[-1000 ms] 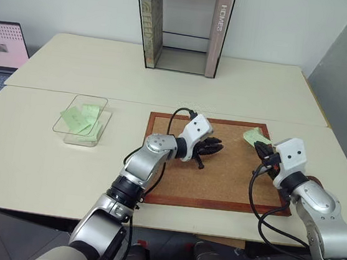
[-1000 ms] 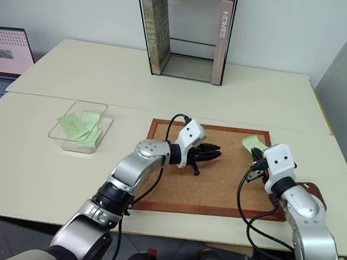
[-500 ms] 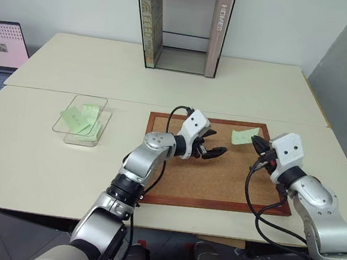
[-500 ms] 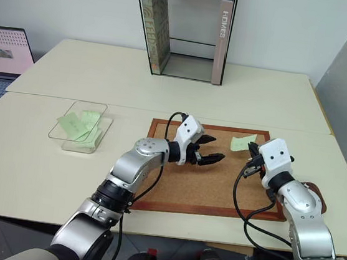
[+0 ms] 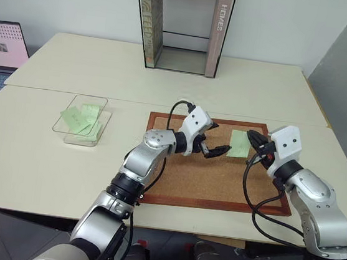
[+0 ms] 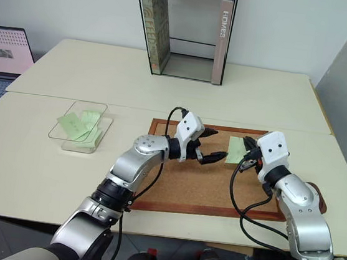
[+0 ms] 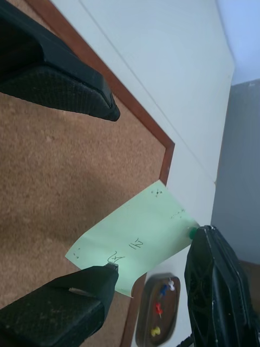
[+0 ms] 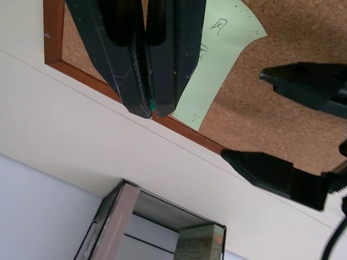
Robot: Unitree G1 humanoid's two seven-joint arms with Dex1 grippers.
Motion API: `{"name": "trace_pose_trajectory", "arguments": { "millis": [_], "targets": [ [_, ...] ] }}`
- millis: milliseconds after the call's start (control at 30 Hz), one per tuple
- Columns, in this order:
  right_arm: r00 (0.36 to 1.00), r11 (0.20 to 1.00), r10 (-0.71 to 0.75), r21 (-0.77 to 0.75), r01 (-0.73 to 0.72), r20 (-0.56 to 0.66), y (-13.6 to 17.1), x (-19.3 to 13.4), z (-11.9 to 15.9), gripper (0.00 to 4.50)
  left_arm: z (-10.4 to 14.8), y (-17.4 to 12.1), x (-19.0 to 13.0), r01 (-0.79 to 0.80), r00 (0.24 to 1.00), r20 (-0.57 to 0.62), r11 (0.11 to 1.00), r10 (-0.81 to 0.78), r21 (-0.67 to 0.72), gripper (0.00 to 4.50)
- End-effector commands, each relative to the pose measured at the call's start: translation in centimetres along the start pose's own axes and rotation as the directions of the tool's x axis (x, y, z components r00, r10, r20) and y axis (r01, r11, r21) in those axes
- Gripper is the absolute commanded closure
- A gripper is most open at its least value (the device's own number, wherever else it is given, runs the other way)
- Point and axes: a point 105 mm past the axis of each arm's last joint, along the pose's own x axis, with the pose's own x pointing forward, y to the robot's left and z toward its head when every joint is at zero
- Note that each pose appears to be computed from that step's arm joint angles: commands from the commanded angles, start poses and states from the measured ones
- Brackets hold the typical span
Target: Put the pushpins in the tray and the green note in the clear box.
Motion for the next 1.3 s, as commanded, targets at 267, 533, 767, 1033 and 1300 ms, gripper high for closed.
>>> {"name": "trace_pose_trajectory", "arguments": {
  "millis": [267,533,767,1033,1300],
  "targets": [
    [0.985,0.996,0.085,0.003,-0.086,0.149,1.4,-0.2,4.3,4.50,2.1,-0.8,1.6,0.056,0.996,0.083,0.973,-0.038,-0.225,0.02],
    [0.985,0.996,0.084,0.009,-0.086,0.151,1.5,-0.3,4.6,4.50,2.7,-1.5,1.8,0.113,0.990,0.116,0.956,-0.085,-0.269,0.85],
    [0.985,0.996,0.081,0.020,-0.085,0.155,1.6,-0.3,4.7,4.50,2.3,-1.7,1.6,0.111,0.991,0.106,0.958,-0.085,-0.264,2.18],
    [0.984,0.996,0.075,0.032,-0.082,0.163,1.6,-0.3,4.9,4.50,2.2,-1.6,1.6,0.102,0.991,0.111,0.958,-0.074,-0.268,3.63],
    [0.982,0.995,0.030,0.088,-0.047,0.189,2.0,-1.2,5.3,4.50,1.6,-1.9,1.2,0.072,0.993,0.108,0.945,-0.039,-0.320,4.48]
  ]
}}
